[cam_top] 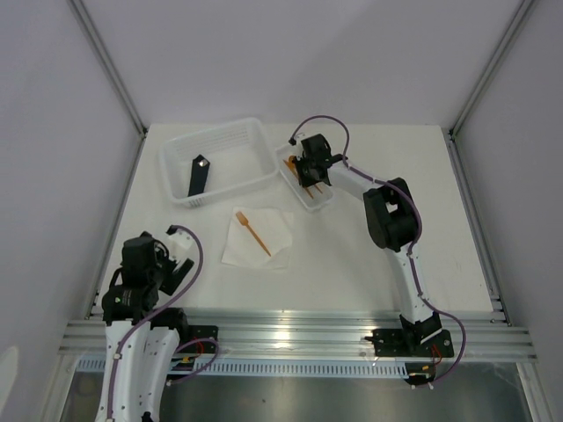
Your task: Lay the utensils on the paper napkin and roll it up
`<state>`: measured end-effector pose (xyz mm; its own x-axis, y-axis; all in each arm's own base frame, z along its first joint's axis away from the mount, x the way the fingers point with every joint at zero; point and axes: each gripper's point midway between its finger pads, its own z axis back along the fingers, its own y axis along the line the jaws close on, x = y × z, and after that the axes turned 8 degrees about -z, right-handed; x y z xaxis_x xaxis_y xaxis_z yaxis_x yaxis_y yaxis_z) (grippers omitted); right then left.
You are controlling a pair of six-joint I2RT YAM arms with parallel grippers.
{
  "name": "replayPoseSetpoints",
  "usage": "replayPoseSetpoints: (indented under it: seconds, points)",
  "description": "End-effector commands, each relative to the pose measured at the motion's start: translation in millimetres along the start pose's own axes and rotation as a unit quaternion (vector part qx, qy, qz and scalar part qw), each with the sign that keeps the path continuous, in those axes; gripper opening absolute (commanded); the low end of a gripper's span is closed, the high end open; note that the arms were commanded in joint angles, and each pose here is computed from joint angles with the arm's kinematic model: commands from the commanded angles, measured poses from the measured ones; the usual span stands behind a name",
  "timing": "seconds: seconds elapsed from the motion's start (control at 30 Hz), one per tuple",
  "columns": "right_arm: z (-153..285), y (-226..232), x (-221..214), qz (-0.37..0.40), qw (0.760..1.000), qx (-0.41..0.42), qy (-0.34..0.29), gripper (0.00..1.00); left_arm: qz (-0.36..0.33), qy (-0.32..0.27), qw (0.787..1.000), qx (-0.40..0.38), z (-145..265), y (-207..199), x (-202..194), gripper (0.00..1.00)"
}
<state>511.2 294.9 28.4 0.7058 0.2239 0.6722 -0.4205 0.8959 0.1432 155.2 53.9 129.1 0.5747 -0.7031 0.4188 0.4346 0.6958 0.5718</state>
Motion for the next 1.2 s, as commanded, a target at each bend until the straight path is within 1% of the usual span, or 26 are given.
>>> replayPoseSetpoints:
  seconds: [0.0,0.1,0.13,0.23,0.4,0.53,0.57,0.6,0.63,0.67,0.7,0.73,0.77,0.8,0.83,0.87,0.9,0.97,1.0,1.1,1.13,1.17]
  points:
    - [29,13,22,-0.001,1.000,0.020,-0.019,0.00,0.009,-0.017,0.999,0.031,6,14,8,0.99]
    - [39,20,35,-0.005,0.998,0.036,-0.043,0.00,0.009,-0.020,0.999,0.029,5,14,9,1.00]
    - [47,26,45,-0.005,0.997,0.046,-0.057,0.00,0.009,-0.020,0.999,0.028,5,13,9,0.99]
    - [61,26,61,-0.009,0.995,0.047,-0.086,0.00,0.011,-0.022,0.999,0.026,4,12,10,0.99]
    - [71,24,72,-0.009,0.993,0.039,-0.109,0.00,0.012,-0.025,0.999,0.027,5,12,10,1.00]
    - [81,26,71,-0.027,0.993,0.033,-0.107,0.00,0.015,-0.027,0.999,0.027,5,12,11,1.00]
    - [99,33,79,-0.034,0.991,0.033,-0.122,0.00,0.020,-0.027,0.999,0.030,5,13,12,1.00]
    - [99,37,60,-0.038,0.992,0.032,-0.113,0.00,0.023,-0.023,0.999,0.032,4,14,11,0.99]
    - [108,43,55,-0.040,0.992,0.034,-0.118,0.00,0.029,-0.021,0.999,0.037,0,17,12,1.00]
    - [134,68,58,-0.037,0.988,0.054,-0.139,0.00,0.042,-0.019,0.998,0.043,-2,19,13,0.99]
    - [142,79,55,-0.039,0.985,0.060,-0.158,0.00,0.049,-0.003,0.998,0.042,-8,16,6,1.00]
    - [138,87,22,-0.037,0.988,0.063,-0.134,0.00,0.056,-0.002,0.997,0.044,-12,20,10,0.99]
    - [155,119,17,-0.034,0.984,0.093,-0.145,0.00,0.072,0.001,0.997,0.042,-17,19,11,0.99]
    - [157,124,8,-0.036,0.985,0.077,-0.148,0.00,0.082,0.006,0.996,0.041,-20,18,10,1.00]
    - [154,130,-16,-0.032,0.988,0.077,-0.130,0.00,0.089,0.015,0.995,0.034,-25,17,11,0.99]
    - [157,144,-16,-0.032,0.985,0.091,-0.144,0.00,0.105,0.012,0.994,0.036,-28,18,14,0.99]
    - [160,163,-28,-0.023,0.984,0.103,-0.141,0.00,0.109,0.013,0.993,0.033,-31,17,14,1.00]
    - [155,175,-39,-0.014,0.985,0.104,-0.133,0.00,0.126,0.011,0.992,0.030,-36,15,16,1.00]
    - [146,183,-51,-0.006,0.988,0.105,-0.116,0.00,0.128,0.005,0.991,0.028,-37,14,18,1.00]
    - [131,188,-56,-0.008,0.990,0.097,-0.098,0.00,0.143,-0.004,0.989,0.025,-39,10,20,1.00]
    - [121,189,-64,-0.007,0.992,0.096,-0.085,0.00,0.146,-0.006,0.989,0.023,-39,8,20,1.00]
    - [118,191,-62,-0.007,0.991,0.098,-0.086,0.00,0.155,-0.011,0.988,0.024,-38,9,22,0.99]
